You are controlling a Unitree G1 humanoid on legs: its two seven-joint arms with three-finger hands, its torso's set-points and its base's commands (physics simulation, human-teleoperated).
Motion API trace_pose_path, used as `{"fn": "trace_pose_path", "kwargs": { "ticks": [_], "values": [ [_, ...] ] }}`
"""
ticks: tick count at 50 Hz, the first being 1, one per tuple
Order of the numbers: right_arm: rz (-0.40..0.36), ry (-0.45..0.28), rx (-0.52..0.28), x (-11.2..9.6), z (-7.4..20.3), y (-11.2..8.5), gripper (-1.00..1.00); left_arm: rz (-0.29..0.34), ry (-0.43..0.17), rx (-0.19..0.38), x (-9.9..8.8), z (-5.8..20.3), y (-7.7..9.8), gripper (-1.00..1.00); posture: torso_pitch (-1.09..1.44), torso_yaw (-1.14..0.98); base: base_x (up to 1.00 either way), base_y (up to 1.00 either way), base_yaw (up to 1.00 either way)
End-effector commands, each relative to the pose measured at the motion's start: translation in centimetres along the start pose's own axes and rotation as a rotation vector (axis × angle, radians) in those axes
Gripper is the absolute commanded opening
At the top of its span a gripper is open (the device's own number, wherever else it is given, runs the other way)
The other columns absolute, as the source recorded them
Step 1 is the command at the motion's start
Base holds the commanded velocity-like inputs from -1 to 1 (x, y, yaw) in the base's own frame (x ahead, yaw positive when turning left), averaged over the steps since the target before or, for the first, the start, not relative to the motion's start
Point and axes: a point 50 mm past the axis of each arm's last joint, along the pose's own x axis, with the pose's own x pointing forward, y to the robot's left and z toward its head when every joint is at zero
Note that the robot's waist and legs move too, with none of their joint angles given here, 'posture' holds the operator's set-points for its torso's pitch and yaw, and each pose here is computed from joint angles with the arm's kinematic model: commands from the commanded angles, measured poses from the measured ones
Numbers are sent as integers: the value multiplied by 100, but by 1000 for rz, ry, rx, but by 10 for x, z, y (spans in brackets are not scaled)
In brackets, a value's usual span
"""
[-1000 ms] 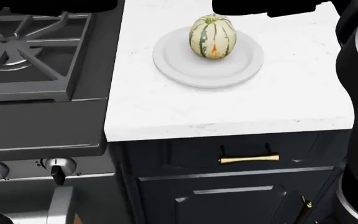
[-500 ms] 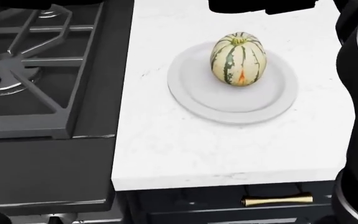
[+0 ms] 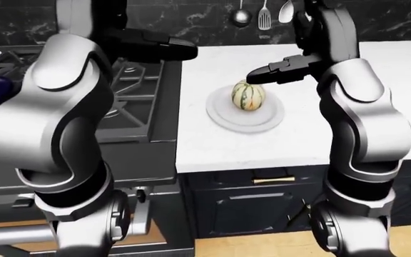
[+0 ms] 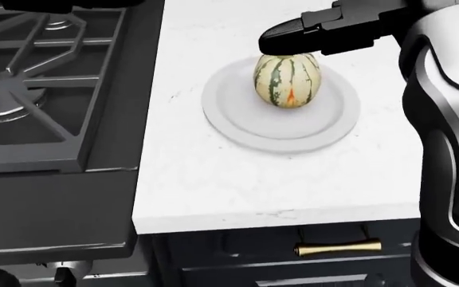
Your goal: Pick the squash from the plate and place it in the pan.
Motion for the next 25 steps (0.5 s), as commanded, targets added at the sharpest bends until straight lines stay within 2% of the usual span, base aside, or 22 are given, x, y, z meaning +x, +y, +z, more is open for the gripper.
{"fn": "trace_pose_path", "kwargs": {
  "ticks": [1, 17, 25],
  "values": [
    [-2, -80, -8, -1, 16, 0, 100, 10, -77, -3, -2, 15, 2, 100, 0, 0, 0, 0, 0],
    [19, -23, -11, 9, -2, 6, 100, 7, -74, 1, -2, 13, 1, 100, 0, 0, 0, 0, 0],
    [31, 14, -22, 22, -9, 6, 100, 5, -71, 3, -2, 12, -1, 100, 0, 0, 0, 0, 0]
  ]
}}
